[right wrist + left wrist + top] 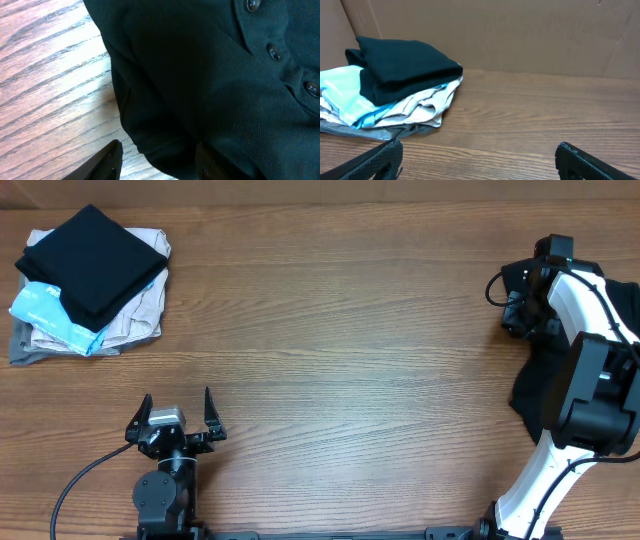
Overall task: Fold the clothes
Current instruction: 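Grasp the black polo shirt's edge with the right gripper, then lift and drag the shirt leftward to spread it on the table center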
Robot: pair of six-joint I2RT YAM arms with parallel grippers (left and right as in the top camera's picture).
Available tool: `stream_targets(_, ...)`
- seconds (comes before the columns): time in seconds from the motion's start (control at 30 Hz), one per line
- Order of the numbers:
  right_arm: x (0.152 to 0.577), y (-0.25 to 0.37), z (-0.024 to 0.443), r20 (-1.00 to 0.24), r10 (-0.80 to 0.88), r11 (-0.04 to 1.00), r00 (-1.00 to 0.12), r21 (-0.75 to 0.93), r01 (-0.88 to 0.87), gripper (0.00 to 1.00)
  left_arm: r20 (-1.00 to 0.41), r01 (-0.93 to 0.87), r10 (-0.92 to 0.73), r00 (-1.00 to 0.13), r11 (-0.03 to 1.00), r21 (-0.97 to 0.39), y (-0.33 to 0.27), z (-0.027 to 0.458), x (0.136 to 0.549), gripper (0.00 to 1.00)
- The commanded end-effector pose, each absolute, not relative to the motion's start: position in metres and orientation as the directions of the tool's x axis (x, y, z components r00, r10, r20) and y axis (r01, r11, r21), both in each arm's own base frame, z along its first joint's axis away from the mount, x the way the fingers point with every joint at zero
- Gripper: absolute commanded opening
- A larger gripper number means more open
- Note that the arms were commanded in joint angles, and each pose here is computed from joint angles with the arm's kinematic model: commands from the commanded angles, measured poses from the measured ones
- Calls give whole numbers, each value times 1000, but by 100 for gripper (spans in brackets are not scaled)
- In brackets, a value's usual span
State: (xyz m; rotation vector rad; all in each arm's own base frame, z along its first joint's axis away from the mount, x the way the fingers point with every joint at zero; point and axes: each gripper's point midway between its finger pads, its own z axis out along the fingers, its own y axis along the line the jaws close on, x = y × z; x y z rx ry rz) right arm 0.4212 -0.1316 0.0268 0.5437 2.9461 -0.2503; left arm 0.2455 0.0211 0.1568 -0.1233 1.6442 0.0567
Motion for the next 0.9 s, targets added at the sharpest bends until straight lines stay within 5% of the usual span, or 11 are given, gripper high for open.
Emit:
stream_targets(0.0,416,-134,13,-140,336,922,-931,-155,356,50,-997,-98,-23,-67,995,-16,18,158,245,100)
stream_targets(0.23,408,-132,-1,-128,336,922,-933,-157,353,46,-997,-98,-24,-67,995,-17,18,158,245,100)
stream_targets(0.47,415,-123,-2,-138,333,931,-933,-105,348,4,-997,-98,-24,-67,995,-17,18,158,245,100)
stream_targets(0.87,443,64,10,-106,187,920,-977,367,136,4,-997,-98,-24,-67,995,-17,18,158,245,100)
